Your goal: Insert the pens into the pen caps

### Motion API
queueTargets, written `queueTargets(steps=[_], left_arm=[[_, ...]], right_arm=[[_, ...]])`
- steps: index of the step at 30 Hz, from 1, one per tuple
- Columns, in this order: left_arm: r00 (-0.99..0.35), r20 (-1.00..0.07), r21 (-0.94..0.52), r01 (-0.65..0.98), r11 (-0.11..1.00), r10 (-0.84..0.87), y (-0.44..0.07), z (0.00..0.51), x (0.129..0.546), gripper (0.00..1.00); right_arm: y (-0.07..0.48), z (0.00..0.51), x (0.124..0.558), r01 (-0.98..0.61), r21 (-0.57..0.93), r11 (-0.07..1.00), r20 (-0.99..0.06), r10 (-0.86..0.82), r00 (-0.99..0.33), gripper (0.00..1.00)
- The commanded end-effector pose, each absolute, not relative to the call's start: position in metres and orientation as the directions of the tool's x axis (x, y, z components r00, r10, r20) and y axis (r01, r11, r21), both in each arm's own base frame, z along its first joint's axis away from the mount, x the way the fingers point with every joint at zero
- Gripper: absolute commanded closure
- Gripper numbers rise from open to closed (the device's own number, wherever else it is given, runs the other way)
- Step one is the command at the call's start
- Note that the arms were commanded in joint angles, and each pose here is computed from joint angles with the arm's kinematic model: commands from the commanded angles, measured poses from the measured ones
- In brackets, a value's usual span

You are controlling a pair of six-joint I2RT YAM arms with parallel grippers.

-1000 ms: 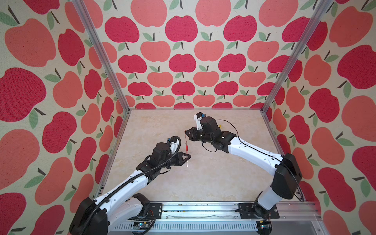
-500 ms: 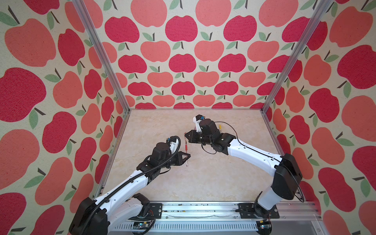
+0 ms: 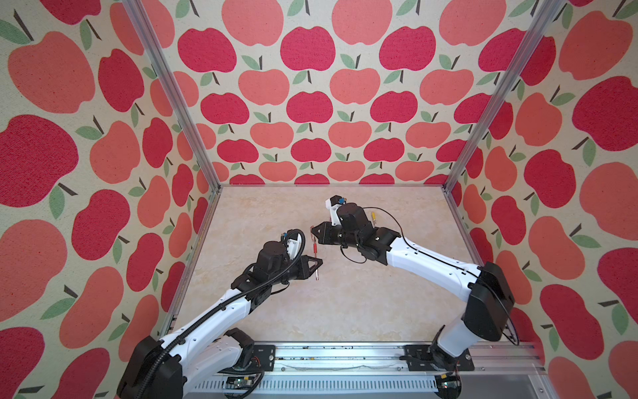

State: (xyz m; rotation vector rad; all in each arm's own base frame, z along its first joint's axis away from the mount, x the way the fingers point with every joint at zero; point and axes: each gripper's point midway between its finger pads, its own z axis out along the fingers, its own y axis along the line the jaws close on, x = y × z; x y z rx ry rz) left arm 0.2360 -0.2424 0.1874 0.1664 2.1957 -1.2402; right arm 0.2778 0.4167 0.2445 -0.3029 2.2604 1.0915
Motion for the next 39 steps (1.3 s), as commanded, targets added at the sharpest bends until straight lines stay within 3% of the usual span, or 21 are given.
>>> queueTargets(steps=[1,39], left_arm=[[-0.776,-0.598,-0.724,0.414,0.552,-0.202,-0.239,0.199,0.241,1.0],[-0.695,-0.663,-0.704,0.455,0.545,-0.276,-0.213,0.231,0.248,1.0]], right_arm=[[0.415,0.254,0.271,-0.45,0.643,0.62,-0.618,0.072,-0.783,0.96],[0.427,0.265,0.229,-0.593,0.593,0.545,-0.69,-0.036,-0.723,0.96]])
